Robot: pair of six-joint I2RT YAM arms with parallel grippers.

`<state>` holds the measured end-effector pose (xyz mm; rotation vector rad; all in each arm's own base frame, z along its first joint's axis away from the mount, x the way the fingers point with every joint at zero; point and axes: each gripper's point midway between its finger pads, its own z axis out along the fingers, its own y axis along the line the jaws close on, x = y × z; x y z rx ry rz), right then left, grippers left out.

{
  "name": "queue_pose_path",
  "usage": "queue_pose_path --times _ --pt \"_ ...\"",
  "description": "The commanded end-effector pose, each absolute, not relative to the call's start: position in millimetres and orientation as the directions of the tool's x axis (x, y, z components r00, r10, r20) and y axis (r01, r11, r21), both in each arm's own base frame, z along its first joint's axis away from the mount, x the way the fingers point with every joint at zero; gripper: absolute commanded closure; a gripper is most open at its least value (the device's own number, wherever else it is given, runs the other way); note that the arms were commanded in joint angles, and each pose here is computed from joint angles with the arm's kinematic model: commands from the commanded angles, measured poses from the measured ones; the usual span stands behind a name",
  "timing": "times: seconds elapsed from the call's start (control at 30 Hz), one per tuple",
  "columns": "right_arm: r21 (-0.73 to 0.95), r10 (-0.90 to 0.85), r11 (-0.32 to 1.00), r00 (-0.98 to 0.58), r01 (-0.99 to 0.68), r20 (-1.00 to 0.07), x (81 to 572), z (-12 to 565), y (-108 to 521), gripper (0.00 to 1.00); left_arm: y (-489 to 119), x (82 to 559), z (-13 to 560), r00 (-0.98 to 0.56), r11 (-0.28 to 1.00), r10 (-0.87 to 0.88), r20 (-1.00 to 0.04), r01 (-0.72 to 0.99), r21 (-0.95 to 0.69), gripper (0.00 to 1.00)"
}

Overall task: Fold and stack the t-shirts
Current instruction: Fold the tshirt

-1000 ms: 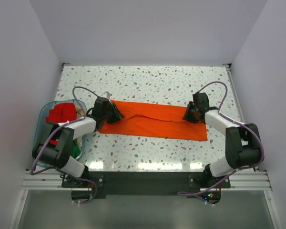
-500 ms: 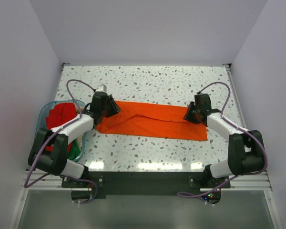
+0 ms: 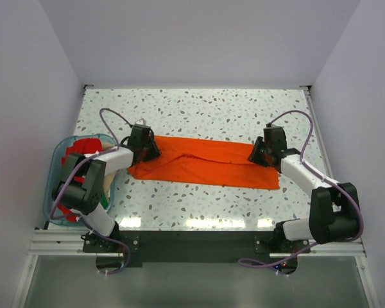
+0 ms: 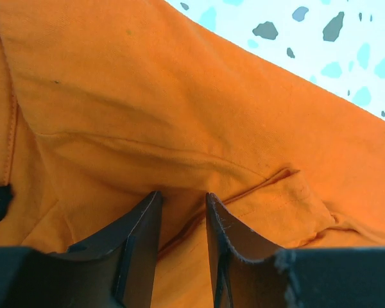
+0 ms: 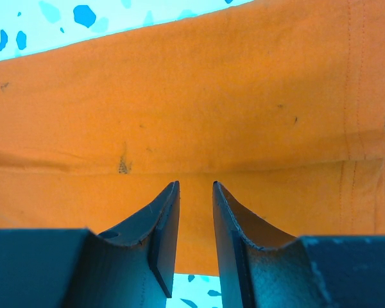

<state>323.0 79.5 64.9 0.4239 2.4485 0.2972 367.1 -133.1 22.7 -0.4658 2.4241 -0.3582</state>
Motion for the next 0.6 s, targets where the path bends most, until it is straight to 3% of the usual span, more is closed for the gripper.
queue_pose_path --times 0.0,0.3,0.57 --pt "0.312 0.358 0.927 -0.743 0.209 -0.566 322 70 79 0.69 -142 368 33 -0.719 0.887 -0.413 -0.559 -0.179 -0.425 0.61" --pt "0.318 0.362 0.925 -0.736 0.208 -0.572 322 74 79 0.68 -165 358 56 -0.741 0.850 -0.377 -0.556 -0.040 -0.525 0.61" --pt "0.342 0.365 0.920 -0.741 0.193 -0.564 322 75 84 0.68 -166 349 63 -0.751 0.856 -0.342 -0.565 -0.001 -0.517 0.61"
